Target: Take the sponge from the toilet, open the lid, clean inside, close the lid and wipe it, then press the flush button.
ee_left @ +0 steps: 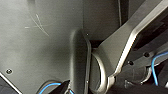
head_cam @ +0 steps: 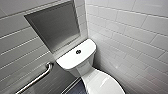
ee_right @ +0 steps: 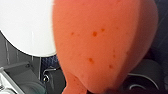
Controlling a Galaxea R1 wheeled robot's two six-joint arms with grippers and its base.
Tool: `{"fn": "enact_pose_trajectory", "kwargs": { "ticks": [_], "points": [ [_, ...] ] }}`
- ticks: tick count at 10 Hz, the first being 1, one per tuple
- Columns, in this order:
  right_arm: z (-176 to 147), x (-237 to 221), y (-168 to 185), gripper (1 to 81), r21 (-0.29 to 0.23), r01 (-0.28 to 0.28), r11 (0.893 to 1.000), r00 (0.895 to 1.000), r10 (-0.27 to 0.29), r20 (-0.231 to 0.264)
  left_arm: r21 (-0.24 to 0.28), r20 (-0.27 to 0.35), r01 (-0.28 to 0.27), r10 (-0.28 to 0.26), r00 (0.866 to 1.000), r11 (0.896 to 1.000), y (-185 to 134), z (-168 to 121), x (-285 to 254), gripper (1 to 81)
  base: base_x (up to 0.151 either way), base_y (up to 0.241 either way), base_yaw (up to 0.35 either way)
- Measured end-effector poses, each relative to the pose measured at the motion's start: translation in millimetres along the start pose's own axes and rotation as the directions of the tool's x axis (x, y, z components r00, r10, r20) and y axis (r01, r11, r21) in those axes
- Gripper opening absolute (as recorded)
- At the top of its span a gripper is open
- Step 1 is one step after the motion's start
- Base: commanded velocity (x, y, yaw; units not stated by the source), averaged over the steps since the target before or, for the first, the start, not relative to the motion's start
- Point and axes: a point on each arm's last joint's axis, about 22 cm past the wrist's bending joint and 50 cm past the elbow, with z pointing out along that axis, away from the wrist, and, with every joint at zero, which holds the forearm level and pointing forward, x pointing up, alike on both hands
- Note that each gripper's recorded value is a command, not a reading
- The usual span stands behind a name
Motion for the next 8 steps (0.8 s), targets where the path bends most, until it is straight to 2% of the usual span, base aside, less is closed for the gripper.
{"fn": "enact_pose_trajectory", "kwargs": {
  "ticks": [1,3,5,8],
  "points": [
    [4,-40,17,1.0,-0.022,-0.03,0.999,0.998,0.031,0.047,0.005,-0.004,0.0,0.0,1.0,1.0,-4,-1,3,81.1,0.0,0.0,0.0],
    [19,-106,36,1.0,-0.045,-0.059,0.997,0.993,0.063,0.096,0.01,-0.003,0.004,-0.004,1.0,1.0,-8,-3,2,81.1,0.0,0.0,0.0],
    [30,-144,40,1.0,-0.045,-0.065,0.997,0.992,0.069,0.106,0.011,-0.023,0.007,-0.006,1.0,1.0,-10,-5,16,81.1,0.0,0.0,0.0],
    [41,-203,47,1.0,-0.08,-0.037,0.996,0.994,0.045,0.1,0.021,-0.054,0.008,-0.007,0.999,1.0,-10,-27,28,81.1,0.0,0.0,0.0]
  ]
}}
